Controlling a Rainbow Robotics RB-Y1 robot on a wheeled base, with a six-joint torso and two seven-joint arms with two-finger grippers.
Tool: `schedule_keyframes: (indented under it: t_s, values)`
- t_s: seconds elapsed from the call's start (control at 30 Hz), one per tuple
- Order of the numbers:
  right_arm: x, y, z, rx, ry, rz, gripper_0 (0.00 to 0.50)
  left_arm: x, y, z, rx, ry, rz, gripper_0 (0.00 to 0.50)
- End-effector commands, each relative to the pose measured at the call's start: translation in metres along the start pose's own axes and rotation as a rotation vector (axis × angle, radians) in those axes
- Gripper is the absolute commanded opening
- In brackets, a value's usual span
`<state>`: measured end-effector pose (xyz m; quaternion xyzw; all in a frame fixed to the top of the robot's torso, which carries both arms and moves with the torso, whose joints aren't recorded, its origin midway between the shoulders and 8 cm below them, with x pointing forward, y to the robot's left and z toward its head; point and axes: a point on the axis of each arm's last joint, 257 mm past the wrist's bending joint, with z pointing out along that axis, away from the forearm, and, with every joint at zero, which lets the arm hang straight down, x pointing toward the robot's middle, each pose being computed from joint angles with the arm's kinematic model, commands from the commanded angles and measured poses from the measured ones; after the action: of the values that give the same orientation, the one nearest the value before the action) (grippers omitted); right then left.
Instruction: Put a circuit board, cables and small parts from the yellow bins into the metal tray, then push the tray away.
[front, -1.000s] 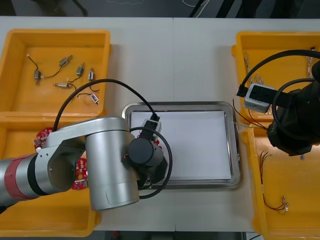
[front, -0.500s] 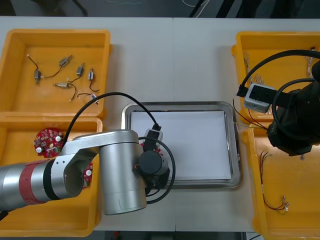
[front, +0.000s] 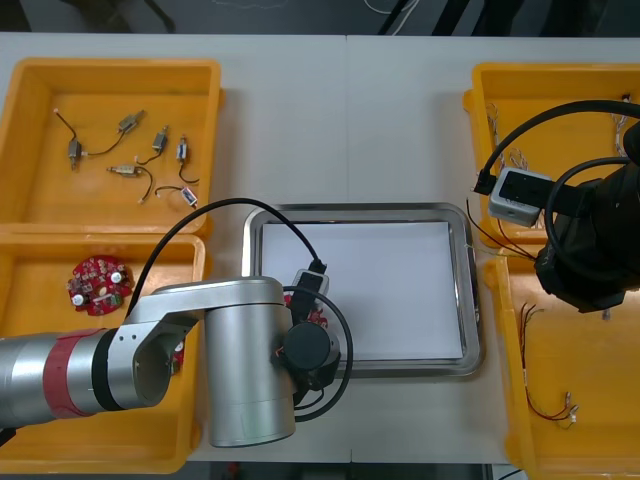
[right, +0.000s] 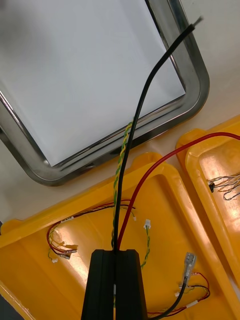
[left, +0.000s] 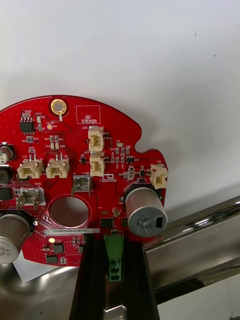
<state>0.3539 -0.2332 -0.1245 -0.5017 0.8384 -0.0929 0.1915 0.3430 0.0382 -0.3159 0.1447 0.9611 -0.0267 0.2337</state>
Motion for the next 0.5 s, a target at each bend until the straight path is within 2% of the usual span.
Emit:
schedule_keyframes:
  t_s: [0.03, 0.1, 0.13, 0.17, 0.2, 0.23, 0.5]
  values:
    - [0.0000, -0.0044, -0.0064, 0.024, 0.009, 0.002, 0.000, -0.0113, -0.0150, -0.0057, 0.029, -0.038, -0.036, 0.002]
    - [0.0004, -0.0044, -0.0064, 0.024, 0.010, 0.000, 0.000, -0.0125, -0.0137, -0.0056, 0.026, -0.043, -0.040, 0.212]
    - [0.0004, -0.0044, -0.0064, 0.024, 0.010, 0.002, 0.000, -0.0132, -0.0139, -0.0060, 0.027, -0.046, -0.044, 0.377]
    - [0.0000, -0.0044, -0.0064, 0.024, 0.009, 0.002, 0.000, -0.0139, -0.0136, -0.0060, 0.026, -0.049, -0.047, 0.465]
    - [0.0004, -0.0044, -0.0064, 0.024, 0.010, 0.002, 0.000, -0.0139, -0.0128, -0.0058, 0.024, -0.049, -0.049, 0.493]
    - [0.0000, -0.0044, -0.0064, 0.024, 0.009, 0.002, 0.000, -0.0144, -0.0138, -0.0060, 0.027, -0.051, -0.050, 0.500]
    - [0.0004, -0.0037, -0.0064, 0.021, 0.010, 0.001, 0.000, -0.0199, -0.0127, -0.0080, 0.027, -0.066, -0.074, 0.500]
